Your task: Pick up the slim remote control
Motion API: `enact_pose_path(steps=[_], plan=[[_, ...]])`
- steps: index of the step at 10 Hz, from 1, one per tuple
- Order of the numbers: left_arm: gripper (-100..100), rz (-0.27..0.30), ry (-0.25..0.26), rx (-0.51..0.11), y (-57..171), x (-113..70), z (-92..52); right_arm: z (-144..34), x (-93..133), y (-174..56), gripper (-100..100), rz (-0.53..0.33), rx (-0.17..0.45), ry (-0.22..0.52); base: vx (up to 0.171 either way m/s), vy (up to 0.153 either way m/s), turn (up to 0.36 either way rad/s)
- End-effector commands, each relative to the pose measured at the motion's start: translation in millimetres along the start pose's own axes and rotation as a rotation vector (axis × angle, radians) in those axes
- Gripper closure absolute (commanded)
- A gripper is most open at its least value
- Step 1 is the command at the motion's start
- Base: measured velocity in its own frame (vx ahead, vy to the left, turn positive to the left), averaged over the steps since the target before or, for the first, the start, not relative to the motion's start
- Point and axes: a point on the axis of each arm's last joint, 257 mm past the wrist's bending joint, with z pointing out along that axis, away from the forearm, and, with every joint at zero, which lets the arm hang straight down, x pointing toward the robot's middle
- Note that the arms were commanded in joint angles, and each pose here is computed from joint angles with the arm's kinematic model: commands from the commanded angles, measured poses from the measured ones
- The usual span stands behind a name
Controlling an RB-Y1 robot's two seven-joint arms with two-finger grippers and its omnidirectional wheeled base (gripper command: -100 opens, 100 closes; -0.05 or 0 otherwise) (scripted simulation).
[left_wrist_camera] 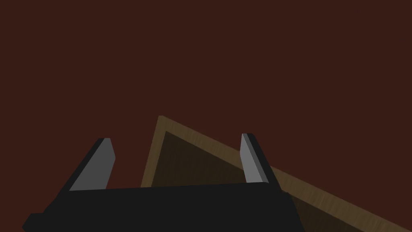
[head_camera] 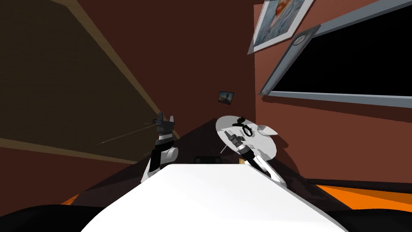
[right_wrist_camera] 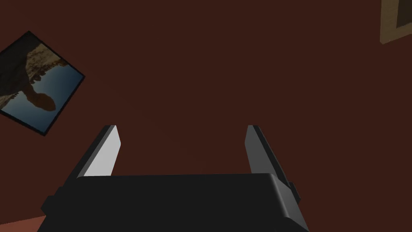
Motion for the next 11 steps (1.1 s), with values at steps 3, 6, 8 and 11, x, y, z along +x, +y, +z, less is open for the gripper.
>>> enact_pose_path(steps=[3, 6, 8, 11], plan=[[0, 0.0, 0.0, 0.0, 0.0, 0.0, 0.0, -18.6, 41.9, -33.9, -100, -0.077, 0.056, 0.141, -0.006, -0.025, 0.201], [0, 0.0, 0.0, 0.0, 0.0, -0.1, -0.1, -52.7, 85.1, -69.0, -100, -0.152, 0.11, 0.302, -0.003, -0.037, 0.257], [0, 0.0, 0.0, 0.0, 0.0, -0.1, -0.1, -76.9, 108.3, -89.8, -100, -0.196, 0.141, 0.397, -0.001, -0.041, 0.241], [0, 0.0, 0.0, 0.0, 0.0, -0.1, 0.0, -110.9, 135.4, -114.9, -100, -0.256, 0.177, 0.519, -0.003, -0.044, 0.183]])
